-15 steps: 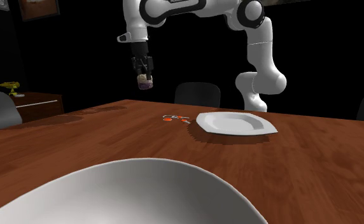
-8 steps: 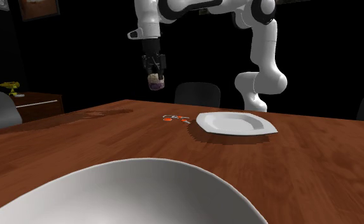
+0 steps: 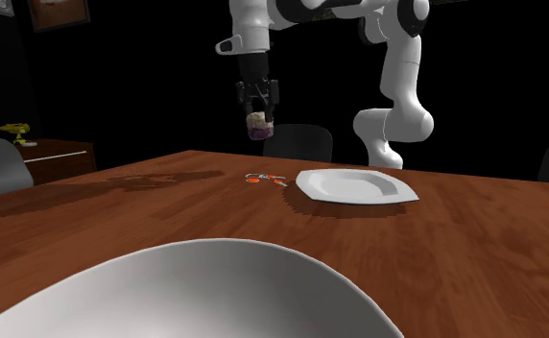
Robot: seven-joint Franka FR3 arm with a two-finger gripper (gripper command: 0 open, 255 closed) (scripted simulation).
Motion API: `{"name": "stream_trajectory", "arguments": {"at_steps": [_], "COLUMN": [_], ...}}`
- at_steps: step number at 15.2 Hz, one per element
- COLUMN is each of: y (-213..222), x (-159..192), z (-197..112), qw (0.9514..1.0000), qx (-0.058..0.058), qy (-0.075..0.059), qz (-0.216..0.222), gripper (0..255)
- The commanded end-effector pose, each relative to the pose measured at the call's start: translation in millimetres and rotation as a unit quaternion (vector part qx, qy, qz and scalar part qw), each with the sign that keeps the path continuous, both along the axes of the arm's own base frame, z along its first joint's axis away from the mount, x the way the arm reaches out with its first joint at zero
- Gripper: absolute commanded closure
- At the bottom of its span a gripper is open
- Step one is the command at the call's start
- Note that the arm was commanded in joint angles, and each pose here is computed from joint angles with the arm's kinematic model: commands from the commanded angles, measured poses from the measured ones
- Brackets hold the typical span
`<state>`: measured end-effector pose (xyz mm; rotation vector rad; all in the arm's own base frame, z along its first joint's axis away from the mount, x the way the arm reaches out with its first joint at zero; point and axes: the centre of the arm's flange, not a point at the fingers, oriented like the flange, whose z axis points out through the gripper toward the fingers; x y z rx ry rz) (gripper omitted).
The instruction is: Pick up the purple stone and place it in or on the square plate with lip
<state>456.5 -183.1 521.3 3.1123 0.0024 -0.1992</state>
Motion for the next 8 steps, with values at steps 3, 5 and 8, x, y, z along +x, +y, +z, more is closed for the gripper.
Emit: {"name": "stream_trajectory", "arguments": {"at_steps": [3,5,8], "y": [53.4,79.7,119.2], "x": [-6.4,-8.2,-10.9], "z": [4.1,4.8,5.9], "qw": [1.0000,1.0000,1.0000], "qx": [-0.001,-0.001,-0.001], "qy": [0.000,0.000,0.000], "qz": [-0.001,-0.001,-0.001], "gripper": [255,255,255]}}
